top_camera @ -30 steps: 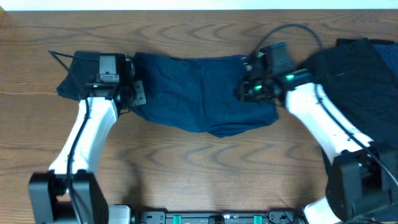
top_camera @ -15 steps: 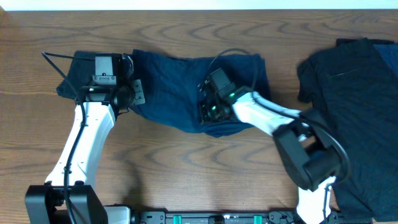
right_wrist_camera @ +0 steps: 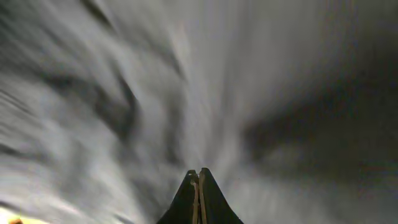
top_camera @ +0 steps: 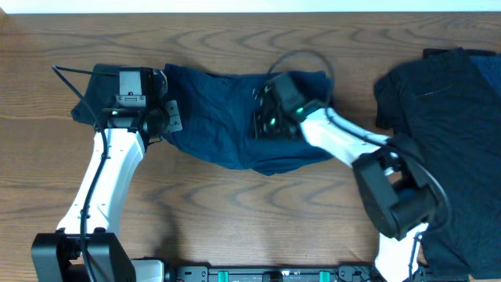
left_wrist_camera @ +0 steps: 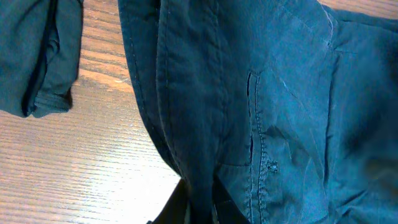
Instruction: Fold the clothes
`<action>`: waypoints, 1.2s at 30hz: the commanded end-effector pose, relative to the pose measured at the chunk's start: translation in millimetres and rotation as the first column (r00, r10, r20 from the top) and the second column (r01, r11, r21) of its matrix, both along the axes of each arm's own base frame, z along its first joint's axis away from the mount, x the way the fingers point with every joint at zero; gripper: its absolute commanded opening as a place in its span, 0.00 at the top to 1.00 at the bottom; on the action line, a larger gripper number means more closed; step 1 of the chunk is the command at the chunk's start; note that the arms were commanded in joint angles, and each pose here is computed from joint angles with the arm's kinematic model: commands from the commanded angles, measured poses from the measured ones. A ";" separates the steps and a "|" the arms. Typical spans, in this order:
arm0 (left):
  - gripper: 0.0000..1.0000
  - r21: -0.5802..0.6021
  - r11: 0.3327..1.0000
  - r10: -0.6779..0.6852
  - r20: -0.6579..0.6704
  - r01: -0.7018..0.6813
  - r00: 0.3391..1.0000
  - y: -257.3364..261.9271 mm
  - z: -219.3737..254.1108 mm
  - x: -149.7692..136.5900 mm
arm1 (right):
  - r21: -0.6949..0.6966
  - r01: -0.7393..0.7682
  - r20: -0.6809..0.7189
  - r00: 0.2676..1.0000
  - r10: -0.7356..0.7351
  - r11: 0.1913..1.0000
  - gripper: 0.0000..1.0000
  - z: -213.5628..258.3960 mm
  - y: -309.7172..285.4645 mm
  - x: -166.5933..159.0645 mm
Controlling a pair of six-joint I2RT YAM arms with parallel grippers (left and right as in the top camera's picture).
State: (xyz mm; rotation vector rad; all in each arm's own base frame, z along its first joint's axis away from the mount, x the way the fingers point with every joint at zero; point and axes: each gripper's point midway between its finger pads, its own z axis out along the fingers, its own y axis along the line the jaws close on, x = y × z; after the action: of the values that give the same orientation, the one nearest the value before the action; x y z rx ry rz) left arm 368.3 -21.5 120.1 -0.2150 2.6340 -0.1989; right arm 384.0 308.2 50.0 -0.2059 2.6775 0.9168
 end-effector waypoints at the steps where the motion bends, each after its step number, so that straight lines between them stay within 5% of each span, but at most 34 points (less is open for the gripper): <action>1: 0.93 -0.005 1.000 0.011 0.040 -0.011 0.999 1.1 14.8 7.3 | 0.069 0.035 0.098 0.994 -0.042 0.997 0.99 42.8 2.6 23.1; 19: 0.93 -0.005 1.000 0.011 0.043 -0.011 0.999 1.2 15.2 7.9 | -0.069 0.052 0.089 0.995 -0.046 0.996 0.99 -51.0 27.3 19.7; 30: 0.93 -0.004 1.000 0.011 0.043 -0.011 0.999 1.3 15.2 7.9 | 0.054 0.133 0.244 0.959 -0.143 0.990 0.99 23.7 8.1 70.7; 36: 0.93 -0.004 1.000 0.011 0.043 -0.011 0.999 1.3 15.2 7.9 | 0.050 0.196 0.303 0.932 -0.201 0.979 0.99 22.6 -3.4 90.9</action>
State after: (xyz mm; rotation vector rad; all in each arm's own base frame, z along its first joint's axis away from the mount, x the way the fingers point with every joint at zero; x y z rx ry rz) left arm 368.4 -21.5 120.1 -0.2144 2.6336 -0.1988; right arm 464.3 308.4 60.4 -0.0961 2.3944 0.8146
